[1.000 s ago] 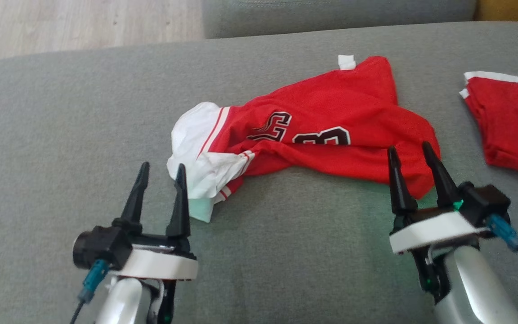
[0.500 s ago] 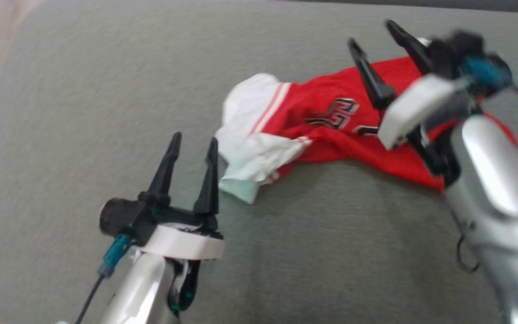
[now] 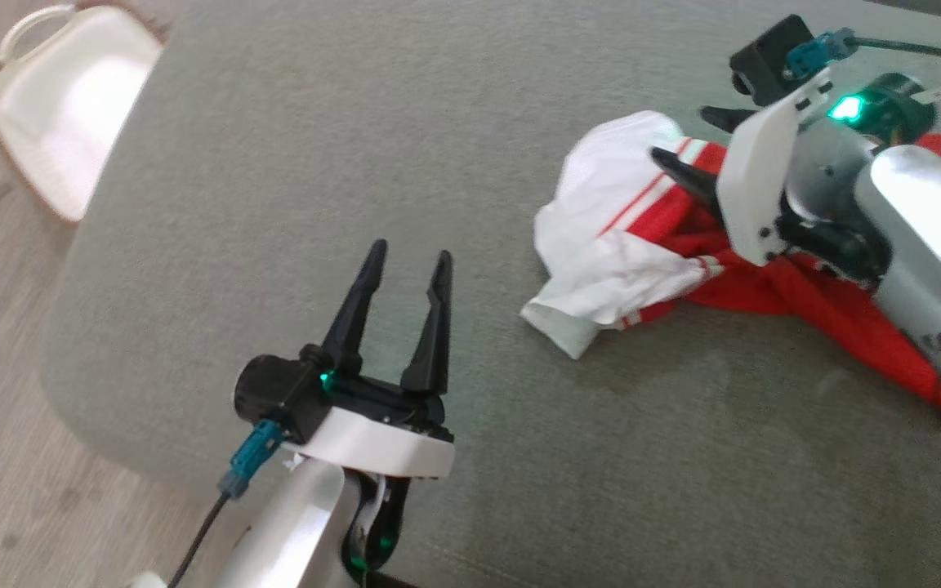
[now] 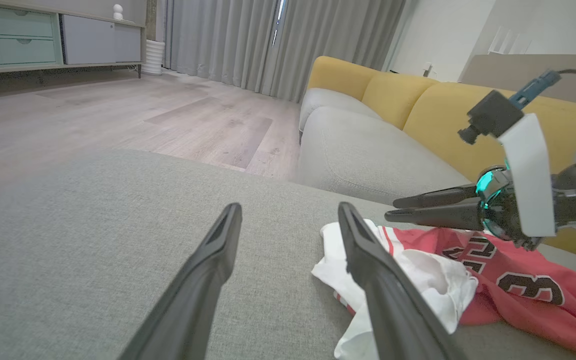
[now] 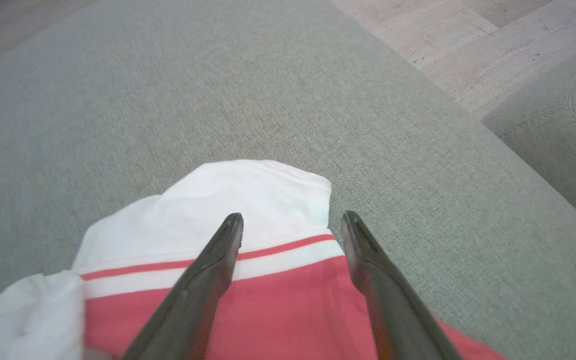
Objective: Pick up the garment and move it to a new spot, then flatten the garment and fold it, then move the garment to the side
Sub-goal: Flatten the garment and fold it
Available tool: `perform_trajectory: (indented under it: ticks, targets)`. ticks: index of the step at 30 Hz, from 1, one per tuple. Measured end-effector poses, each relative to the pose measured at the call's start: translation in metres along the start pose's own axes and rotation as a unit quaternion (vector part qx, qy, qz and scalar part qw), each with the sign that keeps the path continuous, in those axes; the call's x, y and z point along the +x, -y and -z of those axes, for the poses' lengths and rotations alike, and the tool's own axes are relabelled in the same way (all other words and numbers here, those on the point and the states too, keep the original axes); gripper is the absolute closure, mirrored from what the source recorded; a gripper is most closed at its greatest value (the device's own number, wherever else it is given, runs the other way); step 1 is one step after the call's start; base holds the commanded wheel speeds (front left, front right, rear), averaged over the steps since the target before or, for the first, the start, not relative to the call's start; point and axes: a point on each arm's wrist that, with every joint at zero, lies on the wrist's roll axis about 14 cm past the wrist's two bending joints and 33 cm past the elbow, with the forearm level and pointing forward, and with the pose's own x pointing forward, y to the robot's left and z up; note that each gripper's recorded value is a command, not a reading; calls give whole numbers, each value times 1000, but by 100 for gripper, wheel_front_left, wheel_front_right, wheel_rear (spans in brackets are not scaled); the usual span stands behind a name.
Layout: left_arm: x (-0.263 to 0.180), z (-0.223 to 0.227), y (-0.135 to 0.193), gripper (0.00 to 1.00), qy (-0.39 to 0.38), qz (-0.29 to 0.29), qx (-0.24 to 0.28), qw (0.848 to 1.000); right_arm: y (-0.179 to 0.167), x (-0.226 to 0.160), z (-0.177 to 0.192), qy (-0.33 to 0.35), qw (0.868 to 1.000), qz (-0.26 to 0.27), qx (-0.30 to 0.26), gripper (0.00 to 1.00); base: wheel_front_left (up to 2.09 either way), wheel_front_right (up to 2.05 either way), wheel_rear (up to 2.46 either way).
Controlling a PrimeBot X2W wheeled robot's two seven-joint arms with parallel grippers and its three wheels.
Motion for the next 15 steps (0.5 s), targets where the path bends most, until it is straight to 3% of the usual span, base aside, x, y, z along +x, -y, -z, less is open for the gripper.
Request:
perform_trajectory:
  ticks: [4,12,13,14,15]
  targets:
    - [-5,1,-9,0,-3,-19,-2,1000,11,15,12,-45,998,4,-45,0,0,0,0]
    - [-9,4,-15,0,-10,-37,-3,999,3,37,28,-79,994,-23,-68,0,0,0,0]
    - [-9,4,-16,0,-11,-38,-2,999,4,38,29,-81,994,-23,-72,4,0,0,0]
    - [-9,4,-17,0,-11,-40,-3,999,4,38,30,-83,993,-22,-75,75,0,0,0]
    - [-10,4,-17,0,-11,-41,-5,999,5,39,29,-83,993,-22,-78,100,0,0,0]
